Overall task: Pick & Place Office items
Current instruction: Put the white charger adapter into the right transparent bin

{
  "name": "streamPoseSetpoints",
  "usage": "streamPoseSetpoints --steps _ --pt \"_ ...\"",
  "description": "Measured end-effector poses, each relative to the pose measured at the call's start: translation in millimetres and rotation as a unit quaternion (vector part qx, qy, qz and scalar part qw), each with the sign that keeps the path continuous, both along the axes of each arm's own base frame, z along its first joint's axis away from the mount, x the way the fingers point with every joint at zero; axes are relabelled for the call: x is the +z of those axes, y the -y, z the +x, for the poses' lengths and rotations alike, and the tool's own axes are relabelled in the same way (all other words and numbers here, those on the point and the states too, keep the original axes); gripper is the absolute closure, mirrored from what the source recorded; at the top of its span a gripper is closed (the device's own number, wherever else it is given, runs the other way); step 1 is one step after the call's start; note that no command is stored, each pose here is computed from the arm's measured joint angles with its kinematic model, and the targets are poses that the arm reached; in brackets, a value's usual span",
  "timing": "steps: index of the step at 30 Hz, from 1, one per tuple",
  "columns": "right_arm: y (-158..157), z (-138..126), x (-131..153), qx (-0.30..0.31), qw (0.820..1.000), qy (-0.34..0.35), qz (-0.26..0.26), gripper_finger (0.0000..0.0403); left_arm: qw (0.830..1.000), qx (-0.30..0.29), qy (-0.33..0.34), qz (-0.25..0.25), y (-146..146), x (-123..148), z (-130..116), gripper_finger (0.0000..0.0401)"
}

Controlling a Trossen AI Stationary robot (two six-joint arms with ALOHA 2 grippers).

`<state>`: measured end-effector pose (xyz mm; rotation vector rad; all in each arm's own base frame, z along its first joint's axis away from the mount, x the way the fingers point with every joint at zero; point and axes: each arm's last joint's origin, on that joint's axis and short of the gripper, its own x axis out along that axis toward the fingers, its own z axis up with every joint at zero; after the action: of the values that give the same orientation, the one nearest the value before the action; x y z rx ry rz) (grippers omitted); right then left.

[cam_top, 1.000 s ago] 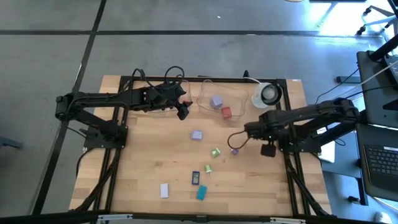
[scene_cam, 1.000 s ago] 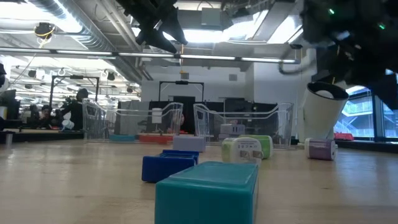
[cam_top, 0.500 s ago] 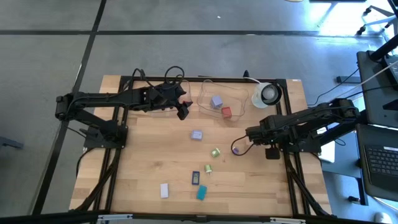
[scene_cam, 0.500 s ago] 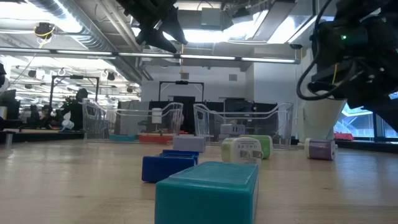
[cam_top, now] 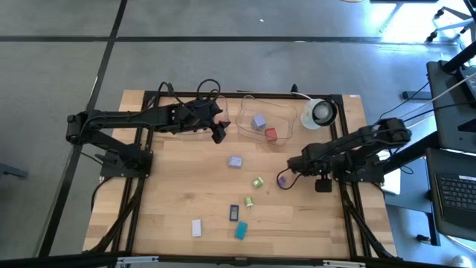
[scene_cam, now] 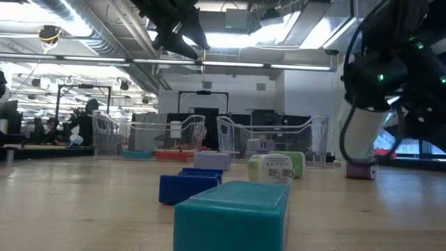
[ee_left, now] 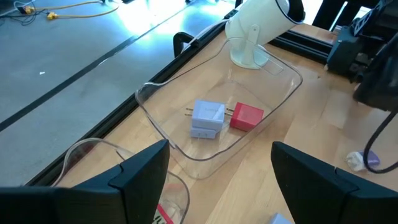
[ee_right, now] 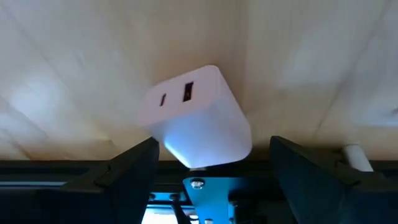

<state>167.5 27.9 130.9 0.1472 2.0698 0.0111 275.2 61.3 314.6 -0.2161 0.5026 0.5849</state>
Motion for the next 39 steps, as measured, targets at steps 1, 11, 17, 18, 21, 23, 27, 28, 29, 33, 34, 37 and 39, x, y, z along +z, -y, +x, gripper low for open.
streamPoseSetpoints --steps 1,11,17,18,21,23,27,28,29,33,34,37,39 --pt "-0.1 0.4 -2.5 0.0 1.0 -0.009 0.0 0.0097 1.0 0.0 0.0 0.0 0.0 0.0 0.0 0.0123" --pt "-4.4 9.5 -14.0 -0.01 1.0 0.008 -0.013 0.0139 1.0 0.0 0.0 0.0 -0.1 0.0 0.0 0.0123" --pt "-9.3 11.8 -13.1 -0.015 0.999 0.018 -0.037 0.0202 1.0 0.0 0.0 0.0 0.0 0.0 0.0 0.0123" --pt "-9.9 11.7 -13.1 -0.017 0.999 0.017 -0.038 0.0208 1.0 0.0 0.0 0.0 0.0 0.0 0.0 0.0123" --pt "-10.4 11.6 -13.0 -0.03 0.999 0.016 -0.042 0.0208 1.0 0.0 0.0 0.0 0.0 -0.1 0.0 0.0123" --pt "-10.5 11.5 -12.3 -0.04 0.998 0.017 -0.045 0.0208 1.0 0.0 0.0 0.0 -0.1 0.0 0.0 0.0123" --pt "-10.9 12.8 -5.4 -0.065 0.996 0.049 -0.044 0.0208 1.0 0.0 0.0 0.0 0.0 0.0 0.0 0.0123" --pt "-10.6 12.2 -2.0 -0.074 0.995 0.057 -0.045 0.0208 1.0 0.0 0.0 0.0 0.0 0.0 0.0 0.0123" --pt "-10.1 11.2 2.1 -0.083 0.993 0.066 -0.046 0.0208 1.0 0.0 0.0 0.0 0.0 0.0 0.0 0.0123" --pt "-7.9 9.9 23.8 -0.127 0.983 0.121 -0.052 0.0208 1.0 0.0 0.0 0.0 0.0 0.0 0.0 0.0123" --pt "-7.4 10.7 30.8 -0.14 0.978 0.142 -0.058 0.0208 1.0 0.0 0.0 0.0 0.0 0.0 0.0 0.0123" --pt "-4.8 12.6 55.0 -0.185 0.955 0.212 -0.093 0.0205 1.0 0.0 0.0 0.0 0.0 -0.1 0.0 0.0123" --pt "-2.5 15.1 73.2 -0.22 0.93 0.269 -0.122 0.0204 1.0 0.0 0.0 0.0 0.0 -0.1 0.0 0.0123"
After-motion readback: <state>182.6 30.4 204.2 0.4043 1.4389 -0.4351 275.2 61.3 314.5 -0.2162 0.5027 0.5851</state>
